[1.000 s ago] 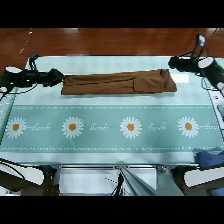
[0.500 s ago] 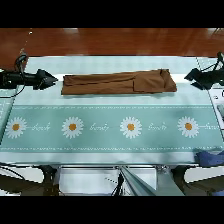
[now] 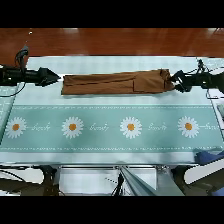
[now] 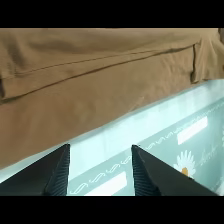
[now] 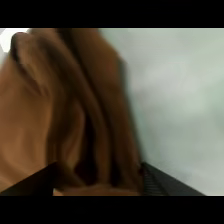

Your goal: Fold the shirts.

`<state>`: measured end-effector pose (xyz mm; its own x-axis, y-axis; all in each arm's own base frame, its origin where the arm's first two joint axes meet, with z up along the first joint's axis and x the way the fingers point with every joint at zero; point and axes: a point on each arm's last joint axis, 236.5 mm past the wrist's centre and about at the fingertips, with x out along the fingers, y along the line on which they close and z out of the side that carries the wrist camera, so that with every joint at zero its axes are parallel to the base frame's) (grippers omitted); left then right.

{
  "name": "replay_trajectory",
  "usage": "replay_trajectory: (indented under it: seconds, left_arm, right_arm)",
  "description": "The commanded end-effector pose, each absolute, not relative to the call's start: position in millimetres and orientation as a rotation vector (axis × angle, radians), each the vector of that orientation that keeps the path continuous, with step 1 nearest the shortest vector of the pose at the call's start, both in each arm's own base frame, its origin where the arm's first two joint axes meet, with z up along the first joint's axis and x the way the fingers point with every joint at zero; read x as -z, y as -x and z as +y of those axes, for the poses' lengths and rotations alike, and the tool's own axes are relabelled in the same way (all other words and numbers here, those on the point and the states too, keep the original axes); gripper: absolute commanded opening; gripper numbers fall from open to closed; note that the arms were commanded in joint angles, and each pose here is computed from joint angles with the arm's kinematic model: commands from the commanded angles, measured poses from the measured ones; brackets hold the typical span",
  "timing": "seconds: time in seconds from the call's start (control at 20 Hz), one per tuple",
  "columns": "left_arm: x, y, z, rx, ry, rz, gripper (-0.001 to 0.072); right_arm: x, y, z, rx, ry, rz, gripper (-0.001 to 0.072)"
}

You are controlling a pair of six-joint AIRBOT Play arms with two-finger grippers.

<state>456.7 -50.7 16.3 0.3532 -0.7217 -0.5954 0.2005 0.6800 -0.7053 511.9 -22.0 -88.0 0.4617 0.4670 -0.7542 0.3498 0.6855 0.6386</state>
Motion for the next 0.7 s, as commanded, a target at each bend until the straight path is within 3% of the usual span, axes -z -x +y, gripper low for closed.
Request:
replay_trajectory:
  seconds: [0.0, 0.05, 0.1, 0.2, 0.25, 0.3, 0.35, 0.4, 0.45, 0.5, 0.65]
  left_arm:
    - [-18, -457, -65, 0.678, 0.535, 1.039, 0.0452]
    - [-18, -457, -69, 0.684, 0.531, 1.041, 0.0452]
    - [-18, -456, -72, 0.69, 0.527, 1.043, 0.0452]
    - [-19, -455, -78, 0.703, 0.525, 1.046, 0.0452]
    - [-21, -456, -80, 0.709, 0.535, 1.04, 0.0446]
    - [-27, -457, -84, 0.724, 0.56, 1.027, 0.0372]
    - [-34, -459, -89, 0.739, 0.591, 1.007, 0.0365]
    - [-43, -460, -95, 0.764, 0.627, 0.987, 0.0304]
    - [-53, -460, -104, 0.797, 0.665, 0.967, 0.0118]
    - [-61, -460, -114, 0.828, 0.692, 0.952, 0.0025]
    - [-73, -454, -157, 0.903, 0.73, 0.963, 0.0022]
  right_arm:
    - [90, -526, 22, -0.175, -0.902, 1.104, 0.0606]
    - [90, -528, 29, -0.185, -0.89, 1.101, 0.0569]
    - [89, -529, 36, -0.202, -0.871, 1.098, 0.0471]
    - [82, -530, 47, -0.244, -0.874, 1.086, 0.0106]
    - [74, -528, 54, -0.287, -0.878, 1.086, 0.0024]
    - [65, -524, 58, -0.327, -0.851, 1.083, 0.0025]
    - [53, -520, 60, -0.354, -0.818, 1.081, 0.0025]
    - [39, -515, 60, -0.37, -0.773, 1.076, 0.0025]
    - [26, -509, 60, -0.386, -0.726, 1.075, 0.0025]
    - [9, -501, 59, -0.403, -0.671, 1.073, 0.0025]
    - [-28, -466, 55, -0.38, -0.519, 1.129, 0.0024]
